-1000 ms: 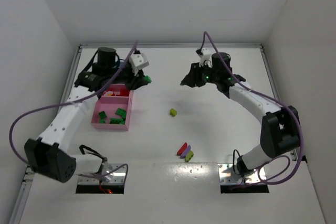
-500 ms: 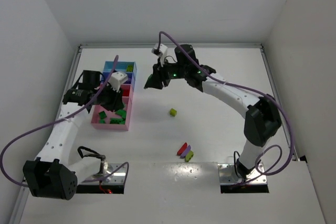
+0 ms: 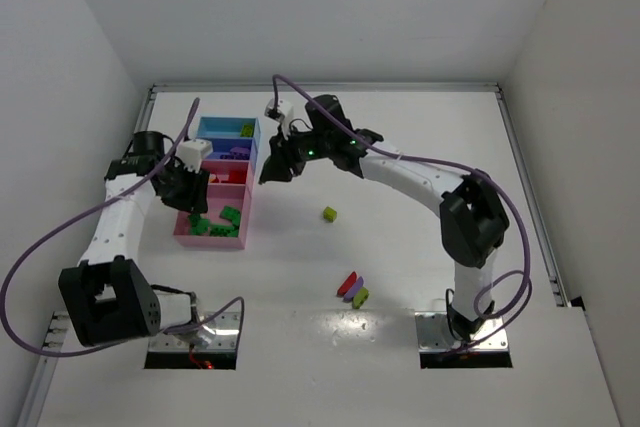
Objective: Sort the legos into containers by color
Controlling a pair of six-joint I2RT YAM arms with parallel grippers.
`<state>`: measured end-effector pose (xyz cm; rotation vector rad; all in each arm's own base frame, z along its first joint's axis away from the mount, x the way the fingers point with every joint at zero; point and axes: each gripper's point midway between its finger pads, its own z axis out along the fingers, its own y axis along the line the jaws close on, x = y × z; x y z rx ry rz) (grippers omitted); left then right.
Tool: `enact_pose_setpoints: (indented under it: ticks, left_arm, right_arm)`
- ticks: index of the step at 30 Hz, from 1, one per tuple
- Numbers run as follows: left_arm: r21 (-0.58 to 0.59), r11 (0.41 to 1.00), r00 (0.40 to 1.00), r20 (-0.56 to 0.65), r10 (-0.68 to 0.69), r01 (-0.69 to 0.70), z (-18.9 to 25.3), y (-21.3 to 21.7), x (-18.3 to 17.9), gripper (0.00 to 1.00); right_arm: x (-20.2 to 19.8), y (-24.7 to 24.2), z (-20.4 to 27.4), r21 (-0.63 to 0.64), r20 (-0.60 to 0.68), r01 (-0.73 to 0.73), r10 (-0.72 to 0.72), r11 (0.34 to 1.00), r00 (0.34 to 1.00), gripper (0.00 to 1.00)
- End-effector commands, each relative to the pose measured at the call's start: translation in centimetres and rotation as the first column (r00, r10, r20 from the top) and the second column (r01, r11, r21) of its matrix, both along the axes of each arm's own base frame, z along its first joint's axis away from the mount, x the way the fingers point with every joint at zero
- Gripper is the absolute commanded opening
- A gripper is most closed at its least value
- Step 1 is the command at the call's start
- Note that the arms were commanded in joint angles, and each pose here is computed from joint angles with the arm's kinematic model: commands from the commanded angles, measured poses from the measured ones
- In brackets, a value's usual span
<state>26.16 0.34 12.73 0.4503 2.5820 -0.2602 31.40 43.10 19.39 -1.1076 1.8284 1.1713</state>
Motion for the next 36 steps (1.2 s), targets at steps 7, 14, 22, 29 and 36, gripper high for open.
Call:
enact_pose_setpoints:
  ticks: [7, 14, 22, 29, 36]
  left_arm:
    - [-0.138, 0.989, 0.999, 0.012, 0.049, -0.047, 2.1, 3.5, 0.3, 0.66]
    - [-0.370, 0.889, 0.914, 0.193, 0.358, -0.270, 12.2, 6.9, 2.2, 0.57]
    - [-0.435, 0.897, 0.928, 0.296, 0.227, -0.080, 16.3, 4.7, -0.3, 0.96]
    - [-0.422, 0.907, 0.901, 0.394, 0.180, 0.003, 18.6, 3.2, -0.9, 0.99]
    - [-0.436, 0.896, 0.889, 0.439, 0.130, 0.085, 18.5, 2.4, -0.8, 0.99]
  right_arm:
    - [-0.6, 5.2, 2.7, 0.081, 0.102, -0.092, 0.083, 0.993, 0.991, 0.00]
    - [-3.1, 9.8, 0.2, 0.064, 0.094, -0.159, 0.153, 0.985, 0.984, 0.00]
    - [-5.0, 13.6, -5.2, 0.014, 0.074, -0.201, 0.200, 0.979, 0.977, 0.00]
    - [-4.1, 14.4, -8.2, -0.027, 0.086, -0.167, 0.168, 0.986, 0.982, 0.24]
    - [-2.0, 14.9, -6.6, -0.010, 0.151, -0.114, 0.115, 0.993, 0.982, 0.63]
